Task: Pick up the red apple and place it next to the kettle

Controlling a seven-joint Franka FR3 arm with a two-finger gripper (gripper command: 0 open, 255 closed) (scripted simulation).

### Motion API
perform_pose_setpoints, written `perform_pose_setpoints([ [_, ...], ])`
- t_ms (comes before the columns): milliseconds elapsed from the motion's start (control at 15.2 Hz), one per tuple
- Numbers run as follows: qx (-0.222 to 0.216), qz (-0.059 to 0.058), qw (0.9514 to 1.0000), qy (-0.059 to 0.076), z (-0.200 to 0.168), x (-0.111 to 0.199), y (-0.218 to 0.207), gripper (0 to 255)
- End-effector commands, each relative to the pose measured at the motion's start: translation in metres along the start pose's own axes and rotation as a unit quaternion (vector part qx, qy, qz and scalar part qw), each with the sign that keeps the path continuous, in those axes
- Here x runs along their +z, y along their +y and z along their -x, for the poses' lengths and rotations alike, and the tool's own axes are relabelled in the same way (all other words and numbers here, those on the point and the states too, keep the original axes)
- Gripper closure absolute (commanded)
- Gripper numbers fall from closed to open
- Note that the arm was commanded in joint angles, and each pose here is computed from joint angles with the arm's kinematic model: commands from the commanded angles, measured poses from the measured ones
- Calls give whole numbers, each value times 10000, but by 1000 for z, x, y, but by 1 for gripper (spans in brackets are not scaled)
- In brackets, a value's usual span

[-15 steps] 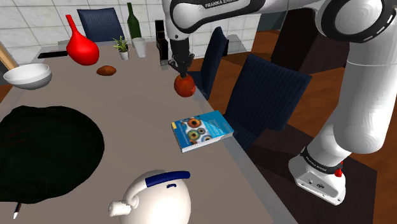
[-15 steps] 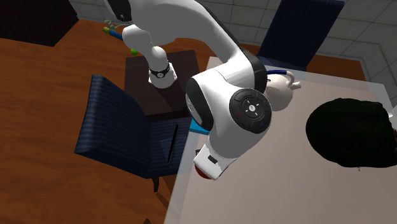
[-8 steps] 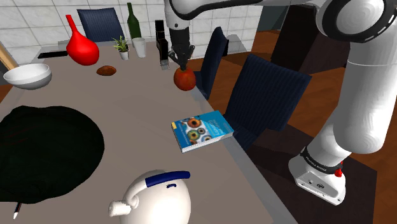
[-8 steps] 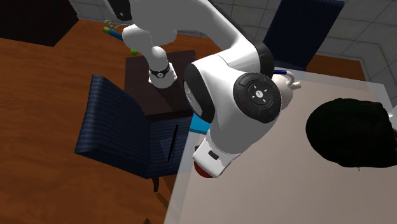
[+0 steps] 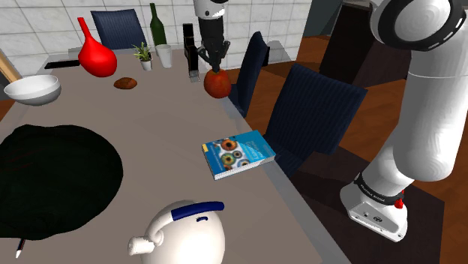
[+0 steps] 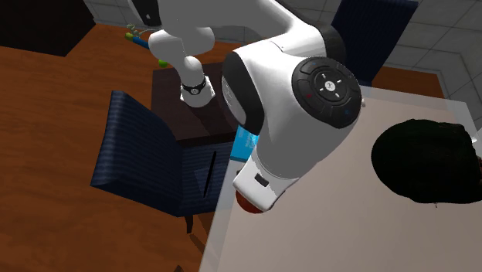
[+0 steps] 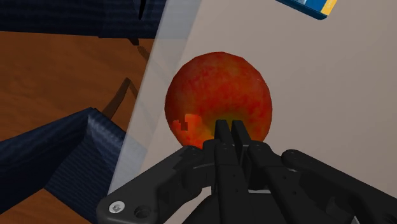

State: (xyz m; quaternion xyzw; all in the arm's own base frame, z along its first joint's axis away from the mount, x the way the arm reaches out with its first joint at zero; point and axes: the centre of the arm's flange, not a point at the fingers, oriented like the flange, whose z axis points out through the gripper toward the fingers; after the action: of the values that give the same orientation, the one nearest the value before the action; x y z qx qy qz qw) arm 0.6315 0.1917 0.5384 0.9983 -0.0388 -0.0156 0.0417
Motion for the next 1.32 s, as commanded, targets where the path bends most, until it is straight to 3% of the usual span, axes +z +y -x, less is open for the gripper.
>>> perform_pose_setpoints([
  [0,0,1,10000,-1,0,-11,1,255],
  [1254,0,1,10000,-1,2,-108,9,255],
])
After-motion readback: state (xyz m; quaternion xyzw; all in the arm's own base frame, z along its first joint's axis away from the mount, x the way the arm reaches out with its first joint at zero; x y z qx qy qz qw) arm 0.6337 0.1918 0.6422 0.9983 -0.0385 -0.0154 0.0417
